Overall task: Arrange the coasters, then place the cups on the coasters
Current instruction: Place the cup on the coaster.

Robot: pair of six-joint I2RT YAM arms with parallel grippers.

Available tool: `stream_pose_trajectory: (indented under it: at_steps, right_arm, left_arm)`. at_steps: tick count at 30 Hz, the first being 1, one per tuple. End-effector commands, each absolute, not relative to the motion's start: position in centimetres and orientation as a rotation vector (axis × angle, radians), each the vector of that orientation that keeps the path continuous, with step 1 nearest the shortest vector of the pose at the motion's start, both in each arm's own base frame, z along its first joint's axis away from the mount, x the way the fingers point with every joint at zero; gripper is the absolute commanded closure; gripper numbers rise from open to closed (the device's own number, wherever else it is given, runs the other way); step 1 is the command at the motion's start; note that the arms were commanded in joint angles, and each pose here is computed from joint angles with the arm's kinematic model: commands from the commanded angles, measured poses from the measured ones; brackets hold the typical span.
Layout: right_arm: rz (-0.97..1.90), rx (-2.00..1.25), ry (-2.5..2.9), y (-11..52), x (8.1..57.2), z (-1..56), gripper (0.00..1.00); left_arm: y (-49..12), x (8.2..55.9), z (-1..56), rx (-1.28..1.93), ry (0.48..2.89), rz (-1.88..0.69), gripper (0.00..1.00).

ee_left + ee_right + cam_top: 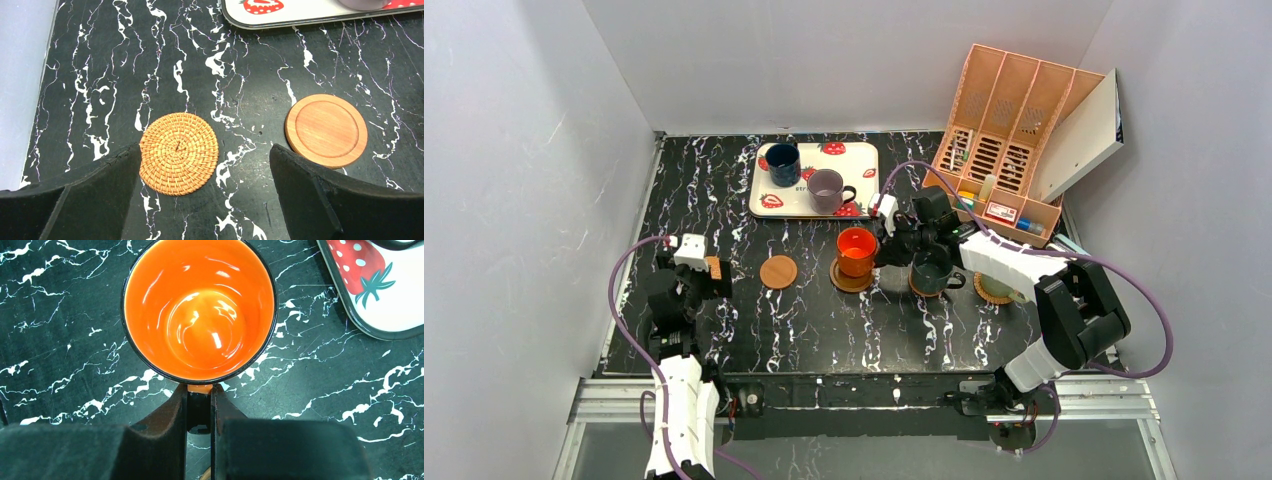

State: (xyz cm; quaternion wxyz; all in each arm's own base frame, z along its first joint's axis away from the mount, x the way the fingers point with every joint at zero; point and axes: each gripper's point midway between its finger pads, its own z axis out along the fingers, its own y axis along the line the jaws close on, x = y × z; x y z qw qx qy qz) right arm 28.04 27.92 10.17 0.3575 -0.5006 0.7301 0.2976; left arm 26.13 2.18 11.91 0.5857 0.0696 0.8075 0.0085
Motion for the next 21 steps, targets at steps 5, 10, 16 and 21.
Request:
stream_pose_trajectory:
  at_steps: [5, 10, 16, 21]
  right_arm:
    - [0.789, -1.291, 1.7, 29.57, 28.83, 13.7, 0.99]
    - [0.794, -1.292, 1.69, 29.58, 28.7, 13.81, 0.99]
    - [0.805, -1.298, 1.685, 29.67, 28.5, 13.54, 0.99]
    - [0.809, -1.298, 1.681, 29.68, 28.45, 13.5, 0.99]
  left_arm:
    - [2.16, 26.12, 11.67, 0.179, 1.877, 0.024, 0.02]
    - [2.21, 26.14, 11.63, 0.175, 1.879, 0.024, 0.02]
    - [2.2, 26.17, 11.52, 0.178, 1.882, 0.024, 0.02]
    - [2.21, 26.19, 11.48, 0.178, 1.885, 0.022, 0.02]
